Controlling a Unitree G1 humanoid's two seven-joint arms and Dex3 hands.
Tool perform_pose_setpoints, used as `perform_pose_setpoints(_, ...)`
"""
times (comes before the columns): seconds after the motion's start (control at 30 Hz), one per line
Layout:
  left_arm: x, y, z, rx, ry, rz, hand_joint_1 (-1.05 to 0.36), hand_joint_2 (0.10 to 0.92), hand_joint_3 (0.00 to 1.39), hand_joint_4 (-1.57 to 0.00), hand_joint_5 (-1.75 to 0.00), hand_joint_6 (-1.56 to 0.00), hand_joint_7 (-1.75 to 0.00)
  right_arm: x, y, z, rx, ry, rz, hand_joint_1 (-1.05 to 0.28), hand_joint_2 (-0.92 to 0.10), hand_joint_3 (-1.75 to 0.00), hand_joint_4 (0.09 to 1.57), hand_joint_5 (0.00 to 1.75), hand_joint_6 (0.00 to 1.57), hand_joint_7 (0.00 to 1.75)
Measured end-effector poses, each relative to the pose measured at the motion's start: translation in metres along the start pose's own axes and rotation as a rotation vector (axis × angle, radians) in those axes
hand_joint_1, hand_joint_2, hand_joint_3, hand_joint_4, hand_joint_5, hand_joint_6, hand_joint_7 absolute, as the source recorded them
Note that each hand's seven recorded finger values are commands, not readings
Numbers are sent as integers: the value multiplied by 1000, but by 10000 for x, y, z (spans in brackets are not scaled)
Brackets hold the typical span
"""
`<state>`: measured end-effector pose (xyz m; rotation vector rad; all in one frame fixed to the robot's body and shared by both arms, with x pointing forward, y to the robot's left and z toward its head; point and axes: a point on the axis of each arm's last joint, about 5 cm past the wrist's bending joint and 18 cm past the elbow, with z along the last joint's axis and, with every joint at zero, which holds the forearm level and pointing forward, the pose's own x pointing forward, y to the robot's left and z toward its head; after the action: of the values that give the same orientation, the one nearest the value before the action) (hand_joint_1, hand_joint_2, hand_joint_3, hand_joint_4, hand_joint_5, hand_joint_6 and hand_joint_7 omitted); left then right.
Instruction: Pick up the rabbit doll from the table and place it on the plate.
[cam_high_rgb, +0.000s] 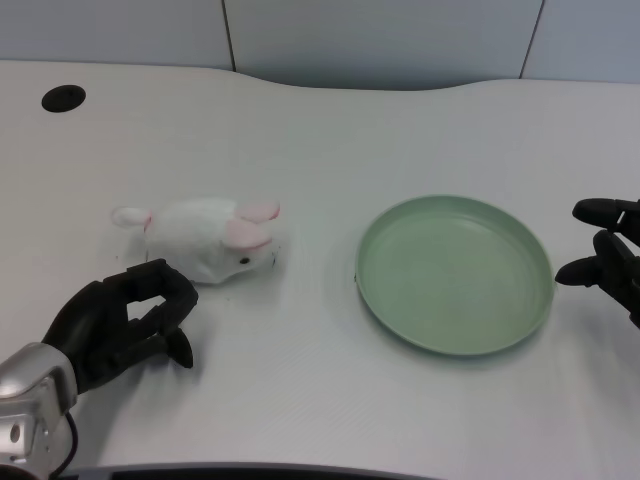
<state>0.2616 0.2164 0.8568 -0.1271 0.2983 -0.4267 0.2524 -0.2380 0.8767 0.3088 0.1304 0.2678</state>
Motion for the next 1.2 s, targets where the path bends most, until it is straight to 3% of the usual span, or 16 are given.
perform_pose_setpoints(0.13, 17, -43, -2, 4, -118, -18, -503, 921, 442, -673, -1746, -459, -1746, 3, 5, 9, -3, -3, 3, -320, -921, -566, 164, 1520, 192, 1135)
perform_pose_setpoints(0.53, 3, -53, -37, 41, -189, -29, -485, 921, 448, -675, -1746, -444, -1721, 7, 13, 16, -5, -7, 1, -322, -921, -550, 172, 1525, 202, 1141)
perform_pose_setpoints(0.73, -11, -124, 96, 294, -334, 58, -518, 921, 465, -626, -1746, -437, -1650, 12, 23, 11, -6, -6, -3, -302, -921, -569, 182, 1506, 183, 1132)
perform_pose_setpoints(1.0, -49, -161, 254, 635, -501, 177, -467, 921, 478, -608, -1746, -392, -1745, 12, 43, -7, -2, -6, 2, -309, -921, -548, 203, 1484, 207, 1136)
perform_pose_setpoints(1.07, -48, -139, 326, 795, -512, 211, -498, 921, 432, -599, -1496, -567, -1210, 16, 54, -10, 1, -8, 5, -305, -921, -561, 200, 1491, 204, 1137)
perform_pose_setpoints(1.13, -44, -103, 405, 991, -505, 223, -538, 921, 419, -586, -1112, -697, -649, 19, 68, -10, 2, -13, 6, -303, -921, -565, 197, 1492, 202, 1137)
perform_pose_setpoints(1.2, -41, -55, 515, 1147, -515, 221, -547, 921, 416, -584, -1002, -733, -488, 16, 73, -15, 2, -14, 5, -302, -921, -565, 197, 1492, 201, 1136)
